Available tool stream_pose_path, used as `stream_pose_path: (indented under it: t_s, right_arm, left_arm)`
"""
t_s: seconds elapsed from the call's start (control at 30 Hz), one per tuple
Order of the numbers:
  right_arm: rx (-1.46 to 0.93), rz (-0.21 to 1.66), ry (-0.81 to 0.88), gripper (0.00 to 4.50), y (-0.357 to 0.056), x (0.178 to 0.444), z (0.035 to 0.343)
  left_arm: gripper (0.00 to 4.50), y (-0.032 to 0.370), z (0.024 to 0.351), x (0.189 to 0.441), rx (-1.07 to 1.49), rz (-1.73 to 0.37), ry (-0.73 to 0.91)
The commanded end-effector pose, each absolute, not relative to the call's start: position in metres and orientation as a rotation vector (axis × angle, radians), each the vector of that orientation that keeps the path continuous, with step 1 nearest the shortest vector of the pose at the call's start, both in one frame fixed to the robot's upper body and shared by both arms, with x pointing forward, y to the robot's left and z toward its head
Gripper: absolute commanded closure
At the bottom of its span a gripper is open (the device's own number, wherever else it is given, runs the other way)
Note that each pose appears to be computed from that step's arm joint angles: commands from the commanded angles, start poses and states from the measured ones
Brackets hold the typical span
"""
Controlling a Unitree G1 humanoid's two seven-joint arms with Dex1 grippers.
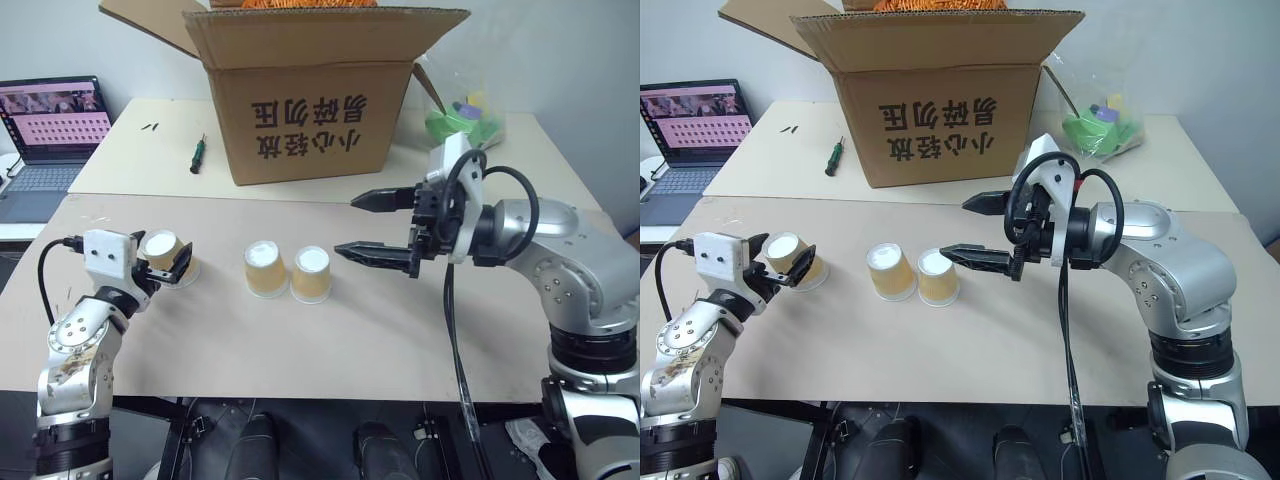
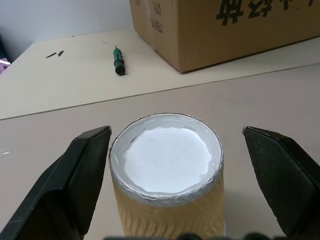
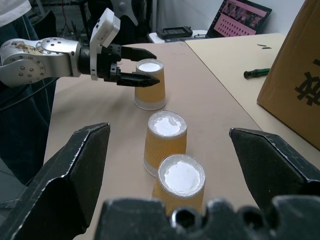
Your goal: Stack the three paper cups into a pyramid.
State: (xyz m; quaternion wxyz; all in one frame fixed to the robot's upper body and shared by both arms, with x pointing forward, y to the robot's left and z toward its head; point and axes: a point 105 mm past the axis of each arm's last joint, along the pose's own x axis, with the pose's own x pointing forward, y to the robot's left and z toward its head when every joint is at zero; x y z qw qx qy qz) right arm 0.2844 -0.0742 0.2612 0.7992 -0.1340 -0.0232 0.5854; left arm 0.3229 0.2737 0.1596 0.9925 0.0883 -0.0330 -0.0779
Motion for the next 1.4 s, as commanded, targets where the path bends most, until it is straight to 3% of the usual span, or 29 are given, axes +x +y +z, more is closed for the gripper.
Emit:
stream_pose_path:
  t_s: [0.03,0.33,0.37,0.43,0.67,0.9,1.07,1.27,1.4]
  right_arm:
    - [-0.301,1.251,-0.098,0.03,-0.075,0.281,0.271]
    - [-0.304,1.231,-0.099,0.03,-0.077,0.282,0.272]
    - [-0.303,1.228,-0.101,0.00,-0.077,0.282,0.272]
    - [-0.307,1.220,-0.102,0.00,-0.077,0.282,0.271]
    - [-0.301,1.196,-0.106,0.00,-0.078,0.285,0.272]
    - [-0.302,1.157,-0.092,0.00,-0.078,0.295,0.268]
    - [-0.305,1.123,-0.072,0.00,-0.082,0.303,0.261]
    - [-0.307,1.078,-0.064,0.00,-0.089,0.305,0.257]
    - [-0.311,1.039,-0.058,0.00,-0.096,0.304,0.253]
  left_arm:
    - [0.00,0.274,0.172,0.329,0.212,-0.160,-0.096]
    - [0.00,0.276,0.161,0.331,0.204,-0.157,-0.056]
    - [0.54,0.276,0.160,0.331,0.197,-0.158,-0.056]
    - [1.17,0.274,0.160,0.332,0.192,-0.164,-0.050]
    - [1.17,0.262,0.176,0.338,0.198,-0.199,-0.096]
    - [1.17,0.182,0.263,0.349,0.296,-0.565,-0.314]
    - [1.17,0.130,0.328,0.333,0.114,-0.979,-0.365]
    - [1.17,0.104,0.331,0.333,0.114,-1.243,-0.250]
    - [1.17,0.108,0.295,0.351,0.267,-1.227,-0.142]
